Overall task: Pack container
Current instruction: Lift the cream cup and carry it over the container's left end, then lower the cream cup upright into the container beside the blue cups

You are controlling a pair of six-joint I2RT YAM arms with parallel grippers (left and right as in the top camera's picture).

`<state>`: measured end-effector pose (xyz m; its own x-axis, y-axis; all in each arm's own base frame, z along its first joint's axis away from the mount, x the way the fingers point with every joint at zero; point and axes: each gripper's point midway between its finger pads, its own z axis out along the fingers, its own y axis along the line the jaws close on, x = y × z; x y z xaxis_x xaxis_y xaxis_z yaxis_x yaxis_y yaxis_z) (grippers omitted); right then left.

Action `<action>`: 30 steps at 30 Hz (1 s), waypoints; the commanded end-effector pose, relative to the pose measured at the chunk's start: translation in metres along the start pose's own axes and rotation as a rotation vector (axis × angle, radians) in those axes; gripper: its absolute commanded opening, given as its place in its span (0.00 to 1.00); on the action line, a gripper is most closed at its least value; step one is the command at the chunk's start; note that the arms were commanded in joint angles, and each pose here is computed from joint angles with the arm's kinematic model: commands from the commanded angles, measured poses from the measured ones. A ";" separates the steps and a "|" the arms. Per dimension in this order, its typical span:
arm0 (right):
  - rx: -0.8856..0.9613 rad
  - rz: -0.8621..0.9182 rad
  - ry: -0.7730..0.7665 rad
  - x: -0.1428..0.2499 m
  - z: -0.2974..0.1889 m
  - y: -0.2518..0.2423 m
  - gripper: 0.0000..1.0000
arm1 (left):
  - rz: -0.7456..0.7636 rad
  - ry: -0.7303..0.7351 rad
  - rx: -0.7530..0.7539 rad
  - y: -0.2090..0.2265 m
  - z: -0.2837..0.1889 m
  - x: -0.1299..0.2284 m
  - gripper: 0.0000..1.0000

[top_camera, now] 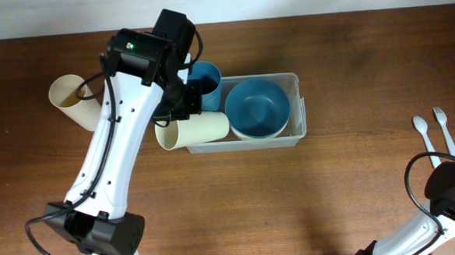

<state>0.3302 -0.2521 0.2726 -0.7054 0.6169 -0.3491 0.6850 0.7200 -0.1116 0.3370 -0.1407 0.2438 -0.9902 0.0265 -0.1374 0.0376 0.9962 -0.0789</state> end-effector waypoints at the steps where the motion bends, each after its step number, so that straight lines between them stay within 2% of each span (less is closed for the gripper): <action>1: 0.016 -0.002 0.005 0.000 0.002 -0.002 0.99 | -0.122 -0.024 -0.064 0.026 -0.001 -0.007 0.01; 8: 0.016 -0.002 0.005 0.000 0.002 -0.002 0.99 | -0.319 -0.008 -0.020 0.052 -0.002 -0.014 0.02; 18: 0.016 -0.002 0.006 0.000 0.003 -0.002 0.98 | -0.350 0.122 0.084 0.036 0.017 0.003 0.01; 30: 0.016 -0.002 0.005 0.000 0.002 -0.002 0.99 | -0.383 0.179 0.136 0.025 0.022 0.011 0.02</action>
<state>0.3302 -0.2521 0.2726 -0.7054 0.6169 -0.3491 0.6850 0.7200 -0.1116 0.3351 -0.1118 0.2217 -0.9501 -0.3058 0.0613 -0.3118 0.9275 -0.2062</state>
